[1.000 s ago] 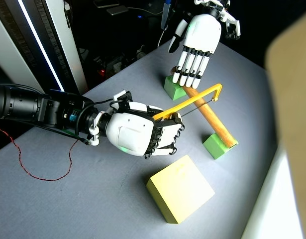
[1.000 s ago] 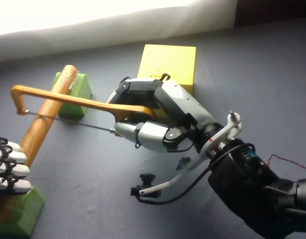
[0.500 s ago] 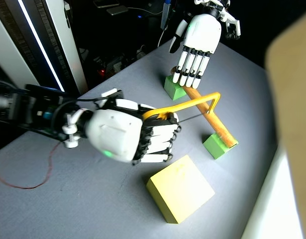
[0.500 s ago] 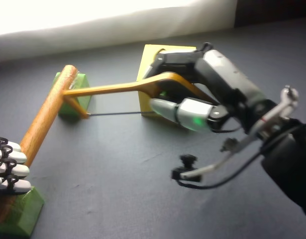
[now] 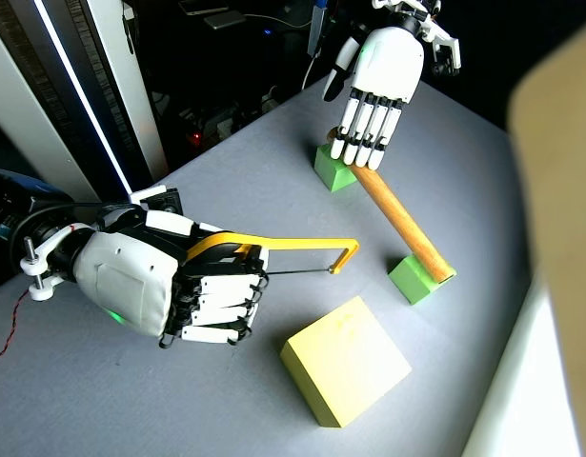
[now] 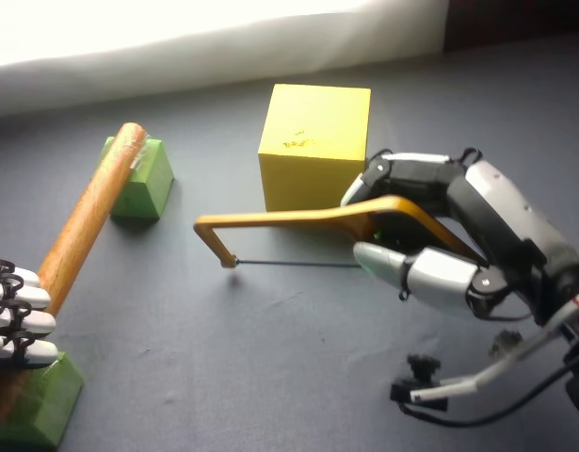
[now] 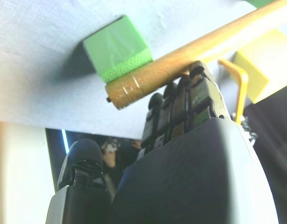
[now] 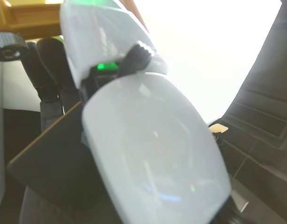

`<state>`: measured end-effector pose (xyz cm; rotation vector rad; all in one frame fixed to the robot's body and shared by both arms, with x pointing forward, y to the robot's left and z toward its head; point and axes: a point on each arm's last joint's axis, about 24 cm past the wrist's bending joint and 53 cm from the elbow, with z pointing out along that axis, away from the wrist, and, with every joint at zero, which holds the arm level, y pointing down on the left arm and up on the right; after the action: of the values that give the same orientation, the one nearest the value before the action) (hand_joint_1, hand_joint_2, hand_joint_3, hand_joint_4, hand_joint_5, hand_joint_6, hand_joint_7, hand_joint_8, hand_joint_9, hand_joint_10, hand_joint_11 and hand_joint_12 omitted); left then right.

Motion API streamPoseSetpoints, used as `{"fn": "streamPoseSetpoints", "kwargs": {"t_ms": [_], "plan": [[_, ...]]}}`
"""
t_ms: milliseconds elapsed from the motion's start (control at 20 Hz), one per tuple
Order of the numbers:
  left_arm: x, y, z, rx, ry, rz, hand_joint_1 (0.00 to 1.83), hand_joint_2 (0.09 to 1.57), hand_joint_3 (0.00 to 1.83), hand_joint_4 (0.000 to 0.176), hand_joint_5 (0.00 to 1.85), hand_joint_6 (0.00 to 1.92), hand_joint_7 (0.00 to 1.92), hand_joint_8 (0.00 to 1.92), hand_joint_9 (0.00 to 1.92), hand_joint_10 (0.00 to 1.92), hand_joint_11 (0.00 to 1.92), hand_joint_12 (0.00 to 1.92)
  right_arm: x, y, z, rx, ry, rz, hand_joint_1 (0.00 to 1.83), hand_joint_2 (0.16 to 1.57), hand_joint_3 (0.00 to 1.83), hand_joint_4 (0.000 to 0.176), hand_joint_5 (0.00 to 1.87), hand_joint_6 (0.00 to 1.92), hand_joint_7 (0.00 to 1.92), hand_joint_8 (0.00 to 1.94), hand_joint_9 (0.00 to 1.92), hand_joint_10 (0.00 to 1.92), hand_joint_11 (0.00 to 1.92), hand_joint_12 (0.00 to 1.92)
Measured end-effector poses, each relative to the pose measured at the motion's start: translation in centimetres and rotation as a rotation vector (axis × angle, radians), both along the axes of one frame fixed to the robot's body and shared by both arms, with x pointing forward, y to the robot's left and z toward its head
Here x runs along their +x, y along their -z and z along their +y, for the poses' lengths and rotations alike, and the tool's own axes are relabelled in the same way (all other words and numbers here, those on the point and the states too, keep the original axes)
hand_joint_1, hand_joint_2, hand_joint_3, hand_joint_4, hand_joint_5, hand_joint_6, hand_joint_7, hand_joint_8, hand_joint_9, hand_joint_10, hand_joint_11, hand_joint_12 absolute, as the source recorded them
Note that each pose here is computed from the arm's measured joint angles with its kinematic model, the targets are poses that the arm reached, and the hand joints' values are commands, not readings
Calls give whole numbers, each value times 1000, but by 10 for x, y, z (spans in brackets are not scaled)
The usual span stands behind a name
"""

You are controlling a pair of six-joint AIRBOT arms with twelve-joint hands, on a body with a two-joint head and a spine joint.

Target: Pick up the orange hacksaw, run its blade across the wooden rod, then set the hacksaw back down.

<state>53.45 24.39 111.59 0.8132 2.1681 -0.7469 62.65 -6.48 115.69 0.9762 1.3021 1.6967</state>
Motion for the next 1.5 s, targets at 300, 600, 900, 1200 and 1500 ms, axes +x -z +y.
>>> {"fn": "streamPoseSetpoints", "kwargs": {"t_ms": [300,600,900,1200,1500], "plan": [[0,0,0,1,-1,-1,68,1324,2,0,29,4,35,5,22,5,1,1,-16,22,-8,9,11,38,1361,1170,0,0,792,1059,927,1164,783,1403,481,1250],[0,0,-2,-2,1,-1,95,1320,0,0,50,8,51,7,34,7,21,10,-27,51,-19,68,41,76,1358,1182,1,0,770,1067,900,1221,764,1434,437,1250],[0,0,-1,-2,0,-1,75,1320,0,0,55,11,61,11,51,11,26,15,-38,72,-30,71,60,102,1359,1185,1,0,745,1091,905,1231,779,1448,434,1258],[0,0,-1,-2,1,-1,58,1321,2,0,13,1,29,2,31,1,4,13,-34,85,-27,82,44,95,1193,1214,0,0,713,1269,883,1265,710,966,459,1325],[1,-1,-2,-6,1,-4,58,1325,2,0,26,3,41,3,34,1,1,6,-6,72,-16,71,-60,-9,1146,1239,0,22,717,1351,787,1328,654,663,425,1333]]}}
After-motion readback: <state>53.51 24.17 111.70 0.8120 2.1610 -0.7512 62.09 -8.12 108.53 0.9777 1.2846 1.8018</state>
